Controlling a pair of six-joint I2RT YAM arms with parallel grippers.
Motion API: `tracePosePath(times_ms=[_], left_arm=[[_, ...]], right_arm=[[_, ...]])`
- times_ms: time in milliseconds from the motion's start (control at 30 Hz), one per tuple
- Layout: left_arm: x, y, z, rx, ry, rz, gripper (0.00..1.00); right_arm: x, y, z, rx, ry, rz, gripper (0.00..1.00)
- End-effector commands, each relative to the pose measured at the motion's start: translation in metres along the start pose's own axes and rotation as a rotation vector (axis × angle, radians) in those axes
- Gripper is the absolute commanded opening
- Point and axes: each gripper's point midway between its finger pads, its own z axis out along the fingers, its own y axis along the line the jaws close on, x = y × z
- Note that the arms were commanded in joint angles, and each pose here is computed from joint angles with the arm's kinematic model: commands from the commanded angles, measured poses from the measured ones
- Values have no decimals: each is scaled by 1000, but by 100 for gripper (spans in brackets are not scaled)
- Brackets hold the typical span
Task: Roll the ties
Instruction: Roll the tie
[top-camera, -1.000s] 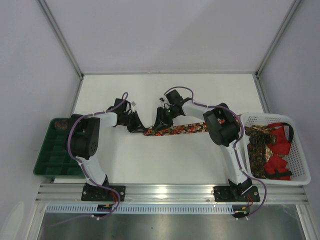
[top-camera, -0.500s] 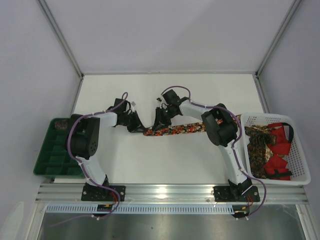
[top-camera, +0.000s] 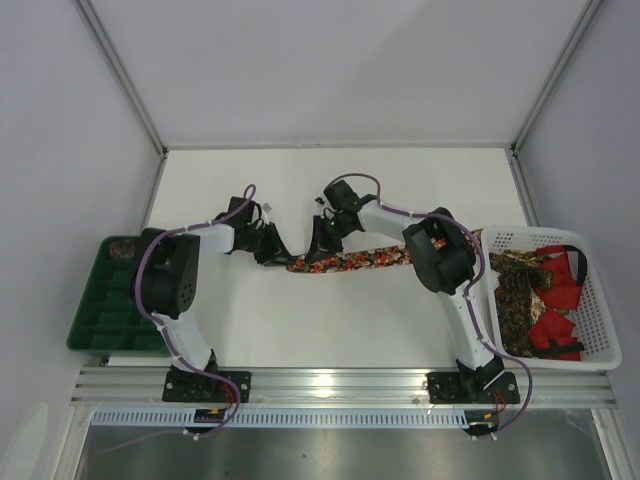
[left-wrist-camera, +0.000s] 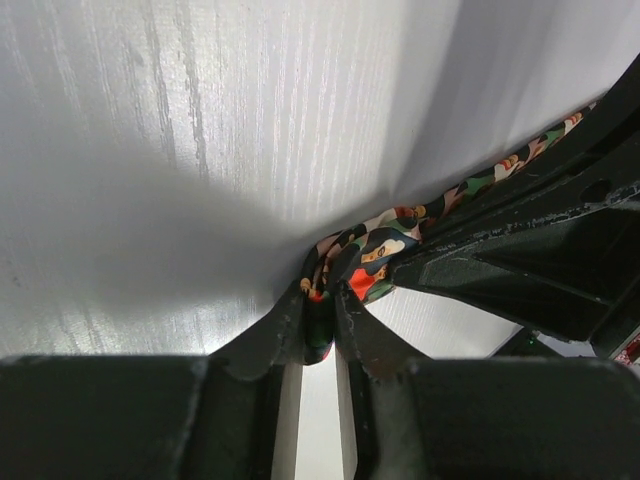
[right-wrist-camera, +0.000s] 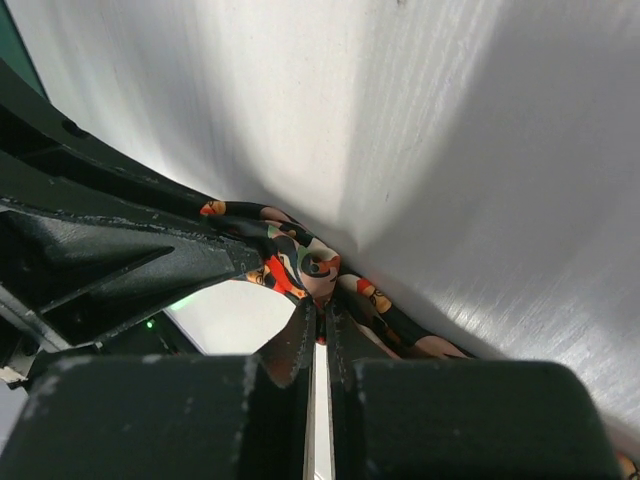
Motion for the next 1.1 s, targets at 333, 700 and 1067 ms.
tracePosePath(times_ms=[333,700,1067], left_arm=[[-2,0,1,13,-17,12,34],[2,1,0,18,-13,13,36],[3,3,3,19,-2,8,37]], right_arm=[[5,43,-25,-6,-67,32,0],[7,26,-14,32,-34,18,22],[9,37,-22,26,-29,51,0]])
